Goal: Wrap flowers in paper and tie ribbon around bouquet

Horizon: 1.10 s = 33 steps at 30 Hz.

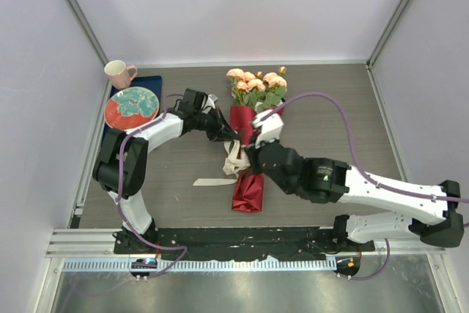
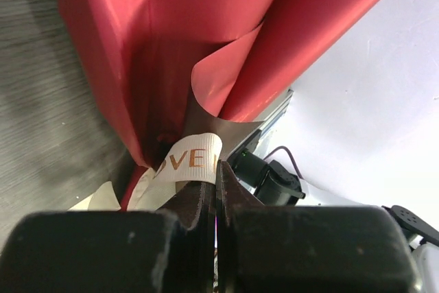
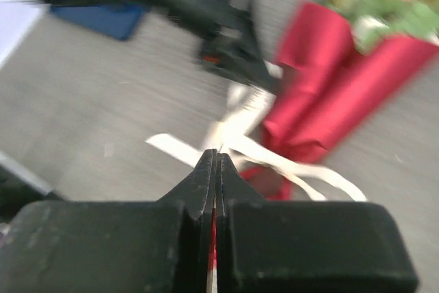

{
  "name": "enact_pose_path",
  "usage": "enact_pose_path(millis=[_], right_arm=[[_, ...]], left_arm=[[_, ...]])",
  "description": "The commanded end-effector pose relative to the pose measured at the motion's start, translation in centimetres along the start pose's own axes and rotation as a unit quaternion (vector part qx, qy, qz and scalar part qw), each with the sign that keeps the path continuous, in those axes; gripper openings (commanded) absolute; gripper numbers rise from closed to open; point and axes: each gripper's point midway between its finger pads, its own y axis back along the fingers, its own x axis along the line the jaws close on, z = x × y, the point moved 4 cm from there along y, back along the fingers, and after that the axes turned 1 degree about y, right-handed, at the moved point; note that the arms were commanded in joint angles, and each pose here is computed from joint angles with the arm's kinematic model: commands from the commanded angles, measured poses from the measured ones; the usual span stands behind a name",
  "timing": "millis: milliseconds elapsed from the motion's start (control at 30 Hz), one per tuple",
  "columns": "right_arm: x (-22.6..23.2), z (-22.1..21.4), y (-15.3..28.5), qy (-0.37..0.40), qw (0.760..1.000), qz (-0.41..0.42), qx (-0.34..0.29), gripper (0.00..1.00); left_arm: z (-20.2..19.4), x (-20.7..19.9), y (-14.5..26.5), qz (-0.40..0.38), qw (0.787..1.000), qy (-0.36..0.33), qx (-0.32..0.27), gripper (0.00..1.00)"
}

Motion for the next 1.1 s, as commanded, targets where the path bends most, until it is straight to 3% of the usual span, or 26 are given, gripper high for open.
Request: enact_pose_path(millis=[0, 33, 167, 233, 300, 367, 567, 833, 900, 1067], right_arm=[[-10.1, -4.6, 0.3, -0.112, 0.975, -0.182, 0.060, 0.00], [-13.4, -6.8, 0.0, -0.142, 0.959, -0.232, 0.082, 0.00], [-18.7, -11.1, 1.7, -0.201, 0.923, -0.307, 0.119, 0.00], [-20.0, -13.3, 2.6, -0.229, 0.906, -0.329, 0.137, 0.00], [-21.5, -15.2, 3.7, -0.287, 0.868, -0.379, 0.143, 0.00], [-22.0, -17.8, 4.9, -0.322, 0.846, -0.395, 0.157, 0.00], [-24.4, -20.1, 8.2, -0.387, 0.786, -0.471, 0.107, 0.00], [-26.5, -19.4, 11.5, -0.468, 0.701, -0.535, -0.059, 0.00], [-27.1, -19.3, 12.2, -0.467, 0.693, -0.542, -0.093, 0.00], [-27.4, -19.8, 11.8, -0.453, 0.687, -0.563, -0.075, 0.00]], left_arm=[[1.3, -0.5, 0.2, -0.006, 1.000, -0.012, -0.016, 0.00], [1.4, -0.4, 0.1, -0.005, 1.000, -0.012, -0.018, 0.00], [1.4, -0.6, 0.3, -0.006, 1.000, -0.010, -0.022, 0.00], [1.4, -0.8, 0.4, -0.006, 1.000, -0.011, -0.025, 0.00], [1.5, -1.0, 0.6, -0.007, 0.999, -0.013, -0.028, 0.00], [1.5, -1.1, 0.7, -0.007, 0.999, -0.014, -0.028, 0.00], [1.0, -0.9, 1.0, -0.005, 0.999, -0.015, -0.028, 0.00], [1.2, -1.1, 1.9, -0.010, 0.999, -0.018, -0.031, 0.00], [1.2, -1.1, 2.1, -0.010, 0.999, -0.019, -0.032, 0.00], [0.9, -1.5, 2.3, -0.018, 0.999, -0.023, -0.025, 0.00]])
